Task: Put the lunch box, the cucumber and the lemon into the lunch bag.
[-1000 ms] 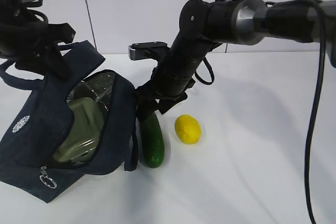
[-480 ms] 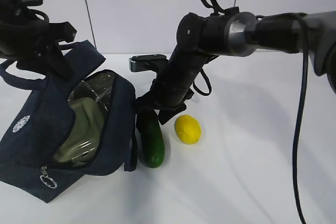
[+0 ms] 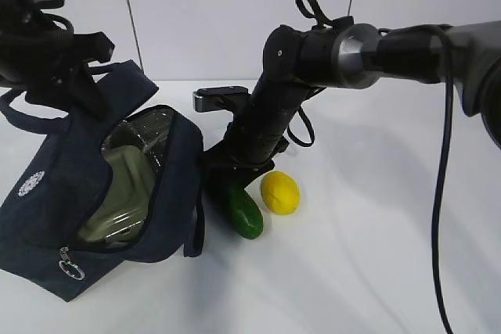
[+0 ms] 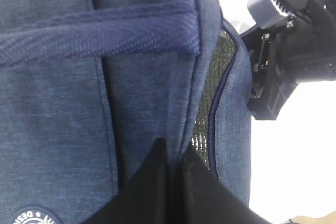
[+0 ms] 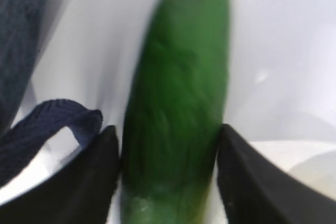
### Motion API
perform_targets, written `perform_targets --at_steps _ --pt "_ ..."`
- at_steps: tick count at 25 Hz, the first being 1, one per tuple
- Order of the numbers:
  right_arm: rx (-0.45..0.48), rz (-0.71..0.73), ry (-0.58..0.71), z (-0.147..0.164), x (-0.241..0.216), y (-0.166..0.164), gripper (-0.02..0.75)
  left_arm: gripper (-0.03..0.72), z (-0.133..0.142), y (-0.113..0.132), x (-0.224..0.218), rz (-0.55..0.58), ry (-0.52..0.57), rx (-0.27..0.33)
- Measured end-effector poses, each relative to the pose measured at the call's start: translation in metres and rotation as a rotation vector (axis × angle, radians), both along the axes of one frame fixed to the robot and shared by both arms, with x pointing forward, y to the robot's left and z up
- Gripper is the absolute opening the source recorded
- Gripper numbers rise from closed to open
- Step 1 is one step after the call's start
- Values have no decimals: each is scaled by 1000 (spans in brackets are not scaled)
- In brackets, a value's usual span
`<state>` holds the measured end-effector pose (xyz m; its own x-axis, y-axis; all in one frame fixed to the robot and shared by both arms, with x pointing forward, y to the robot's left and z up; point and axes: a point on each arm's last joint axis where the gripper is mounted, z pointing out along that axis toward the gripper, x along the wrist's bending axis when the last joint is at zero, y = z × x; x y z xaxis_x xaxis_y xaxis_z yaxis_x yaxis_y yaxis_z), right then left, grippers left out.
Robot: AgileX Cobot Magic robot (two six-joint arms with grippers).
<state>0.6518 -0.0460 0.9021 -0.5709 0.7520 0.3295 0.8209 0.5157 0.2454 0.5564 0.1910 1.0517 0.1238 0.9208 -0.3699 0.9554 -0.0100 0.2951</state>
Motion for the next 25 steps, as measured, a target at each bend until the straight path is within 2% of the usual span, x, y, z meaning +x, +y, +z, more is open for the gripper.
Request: perform_targets --at_steps 4,10,14,17,22,25 --pt "-1 2 4 0 0 0 342 -1 0 0 0 0 0 -1" --pt "-3 32 31 10 -1 1 339 -1 0 0 0 1 1 -2" --pt "-1 64 15 29 4 4 337 -1 0 0 0 2 1 -5" --pt "-60 54 -22 45 11 1 337 -1 0 -1 0 3 3 -10" --pt "-212 -25 -116 66 24 -13 337 -1 0 -1 0 4 3 -12" --pt "-230 -90 -126 70 32 -25 337 -1 0 -1 0 4 4 -14"
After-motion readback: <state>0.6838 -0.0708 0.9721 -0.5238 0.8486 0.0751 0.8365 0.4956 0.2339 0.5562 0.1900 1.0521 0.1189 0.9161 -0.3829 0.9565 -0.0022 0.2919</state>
